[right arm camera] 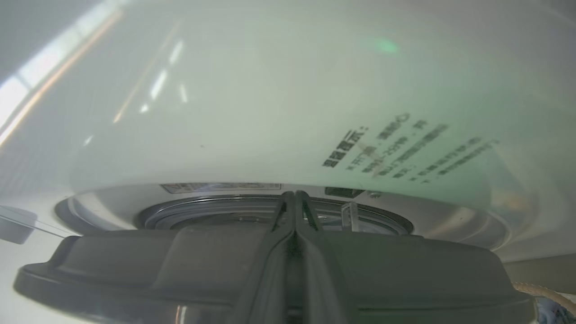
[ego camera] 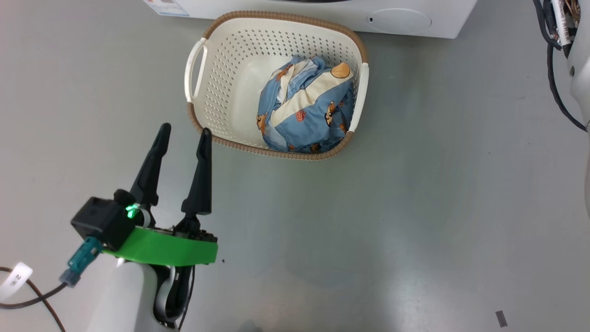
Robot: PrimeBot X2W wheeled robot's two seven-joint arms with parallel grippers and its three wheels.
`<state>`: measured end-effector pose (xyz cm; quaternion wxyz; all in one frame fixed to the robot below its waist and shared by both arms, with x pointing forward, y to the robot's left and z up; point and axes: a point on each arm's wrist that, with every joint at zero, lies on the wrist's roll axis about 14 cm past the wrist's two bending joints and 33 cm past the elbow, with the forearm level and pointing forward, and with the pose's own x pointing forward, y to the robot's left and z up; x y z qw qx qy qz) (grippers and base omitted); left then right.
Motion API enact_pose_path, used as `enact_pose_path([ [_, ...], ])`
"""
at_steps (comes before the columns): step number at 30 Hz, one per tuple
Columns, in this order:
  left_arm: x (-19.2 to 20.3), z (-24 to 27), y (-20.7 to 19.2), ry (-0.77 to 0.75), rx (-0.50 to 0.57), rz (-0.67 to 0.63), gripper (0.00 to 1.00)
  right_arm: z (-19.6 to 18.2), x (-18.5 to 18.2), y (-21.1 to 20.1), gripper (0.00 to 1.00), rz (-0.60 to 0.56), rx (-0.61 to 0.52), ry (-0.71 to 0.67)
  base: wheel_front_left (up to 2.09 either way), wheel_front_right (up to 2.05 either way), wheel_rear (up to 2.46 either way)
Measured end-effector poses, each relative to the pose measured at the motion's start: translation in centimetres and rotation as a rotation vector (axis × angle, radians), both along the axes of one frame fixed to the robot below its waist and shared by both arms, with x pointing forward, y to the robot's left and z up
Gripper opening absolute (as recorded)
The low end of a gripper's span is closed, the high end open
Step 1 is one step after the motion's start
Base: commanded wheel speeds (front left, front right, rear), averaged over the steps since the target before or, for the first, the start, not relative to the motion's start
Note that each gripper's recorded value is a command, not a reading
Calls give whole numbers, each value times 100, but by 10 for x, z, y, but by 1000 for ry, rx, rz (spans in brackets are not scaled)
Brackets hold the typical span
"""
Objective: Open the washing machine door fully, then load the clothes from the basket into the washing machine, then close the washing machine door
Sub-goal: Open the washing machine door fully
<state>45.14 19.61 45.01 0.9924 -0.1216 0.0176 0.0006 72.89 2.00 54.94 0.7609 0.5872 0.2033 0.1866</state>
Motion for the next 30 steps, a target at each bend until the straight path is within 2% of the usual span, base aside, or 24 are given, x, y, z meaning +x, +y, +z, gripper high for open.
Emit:
enact_pose_path([
  [10,0,1,3,-2,-4,11,100,-4,-2,4,0,79,-20,22,0,0,0],
  [22,1,6,8,-19,-12,27,100,-2,-17,13,0,261,-36,58,0,0,0],
  [30,3,10,9,-33,-14,29,100,8,-36,38,0,406,-14,60,0,0,0],
])
